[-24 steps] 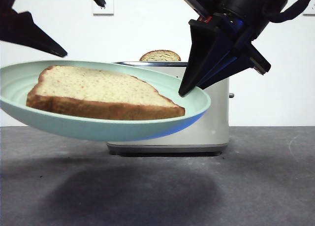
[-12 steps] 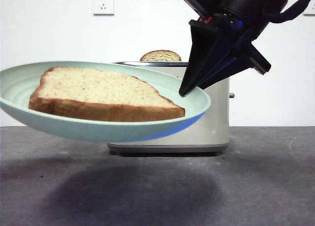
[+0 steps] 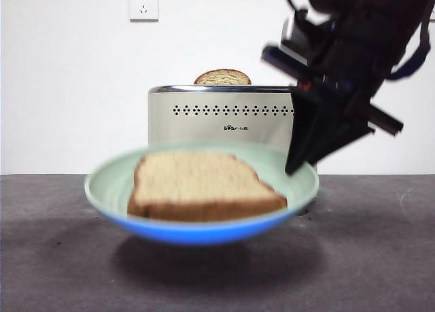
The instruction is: Take the bread from the toaster,put the bread on the plate,put the plate on the table
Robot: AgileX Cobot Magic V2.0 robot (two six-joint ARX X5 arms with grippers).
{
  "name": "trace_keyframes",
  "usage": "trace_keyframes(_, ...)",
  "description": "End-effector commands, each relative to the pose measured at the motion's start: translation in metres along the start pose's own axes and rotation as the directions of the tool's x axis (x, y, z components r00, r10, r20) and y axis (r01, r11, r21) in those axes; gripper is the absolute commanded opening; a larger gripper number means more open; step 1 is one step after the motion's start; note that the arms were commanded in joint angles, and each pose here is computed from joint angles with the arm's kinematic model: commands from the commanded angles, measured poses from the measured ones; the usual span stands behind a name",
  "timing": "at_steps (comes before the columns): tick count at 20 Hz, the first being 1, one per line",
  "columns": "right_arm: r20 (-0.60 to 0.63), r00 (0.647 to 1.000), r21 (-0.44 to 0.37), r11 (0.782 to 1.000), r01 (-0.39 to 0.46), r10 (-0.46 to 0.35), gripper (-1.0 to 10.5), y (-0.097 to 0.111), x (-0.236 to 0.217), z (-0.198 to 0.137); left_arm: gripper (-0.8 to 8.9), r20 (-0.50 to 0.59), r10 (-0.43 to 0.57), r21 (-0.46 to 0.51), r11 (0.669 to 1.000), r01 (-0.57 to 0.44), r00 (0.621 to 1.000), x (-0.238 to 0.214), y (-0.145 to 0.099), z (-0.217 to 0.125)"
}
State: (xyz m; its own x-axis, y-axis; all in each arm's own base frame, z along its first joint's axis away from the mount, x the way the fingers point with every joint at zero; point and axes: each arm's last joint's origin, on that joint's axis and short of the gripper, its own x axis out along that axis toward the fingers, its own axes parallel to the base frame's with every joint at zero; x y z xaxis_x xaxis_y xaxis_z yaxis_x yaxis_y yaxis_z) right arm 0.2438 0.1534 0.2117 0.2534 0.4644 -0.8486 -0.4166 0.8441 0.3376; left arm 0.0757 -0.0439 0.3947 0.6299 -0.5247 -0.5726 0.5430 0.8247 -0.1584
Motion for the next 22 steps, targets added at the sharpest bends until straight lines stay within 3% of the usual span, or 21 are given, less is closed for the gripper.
trace_keyframes(1, -0.034, 0.999, 0.033, 0.999, 0.006, -0.005, -0.2, -0.007, 0.012, -0.001, -0.08, -0.006, 0.001, 0.019, 1.0, -0.001, 1.0, 0.001, 0.0, 0.0)
trace_keyframes(20, -0.15, 0.988, 0.077, 0.996, 0.044, -0.032, -0.1, -0.026, 0.061, -0.005, -0.08, -0.019, -0.031, 0.025, 0.999, 0.031, 0.999, 0.001, -0.001, -0.001)
trace_keyframes(22, -0.132, 0.991, 0.073, 0.997, 0.039, -0.029, 1.1, -0.026, 0.061, -0.003, -0.08, -0.02, -0.031, 0.025, 0.999, 0.031, 0.999, 0.001, -0.001, -0.002)
